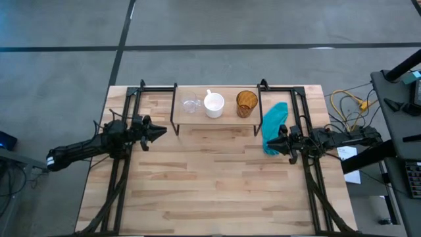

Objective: Stack small to large cups/mugs on shelf
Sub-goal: Return to Home Position

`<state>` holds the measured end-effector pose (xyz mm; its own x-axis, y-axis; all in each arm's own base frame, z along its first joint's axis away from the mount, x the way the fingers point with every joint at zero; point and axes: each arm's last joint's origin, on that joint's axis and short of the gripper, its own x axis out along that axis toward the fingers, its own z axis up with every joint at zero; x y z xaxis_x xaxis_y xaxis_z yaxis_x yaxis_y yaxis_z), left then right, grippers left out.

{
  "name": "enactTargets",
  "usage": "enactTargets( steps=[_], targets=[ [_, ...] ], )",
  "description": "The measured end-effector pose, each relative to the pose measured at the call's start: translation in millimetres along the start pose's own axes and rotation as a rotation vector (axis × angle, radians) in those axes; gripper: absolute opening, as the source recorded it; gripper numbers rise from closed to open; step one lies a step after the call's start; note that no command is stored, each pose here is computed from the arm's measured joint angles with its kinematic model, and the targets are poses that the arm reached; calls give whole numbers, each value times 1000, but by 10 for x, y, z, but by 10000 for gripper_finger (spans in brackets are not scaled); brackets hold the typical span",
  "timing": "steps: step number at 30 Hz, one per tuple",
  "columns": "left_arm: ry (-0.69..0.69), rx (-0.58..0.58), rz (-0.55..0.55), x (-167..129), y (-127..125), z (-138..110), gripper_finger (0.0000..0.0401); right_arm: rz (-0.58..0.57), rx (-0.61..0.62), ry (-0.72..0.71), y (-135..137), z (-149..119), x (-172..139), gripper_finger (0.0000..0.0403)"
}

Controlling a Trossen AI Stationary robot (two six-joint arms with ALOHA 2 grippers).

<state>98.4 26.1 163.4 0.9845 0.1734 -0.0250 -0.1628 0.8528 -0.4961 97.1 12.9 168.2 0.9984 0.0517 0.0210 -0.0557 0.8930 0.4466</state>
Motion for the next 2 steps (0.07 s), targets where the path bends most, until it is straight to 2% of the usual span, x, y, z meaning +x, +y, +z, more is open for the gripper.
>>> enactTargets(
  steps=[2],
  targets=[
    [0,0,0,0,0,0,59,0,0,1,0,0,0,77]
  ],
)
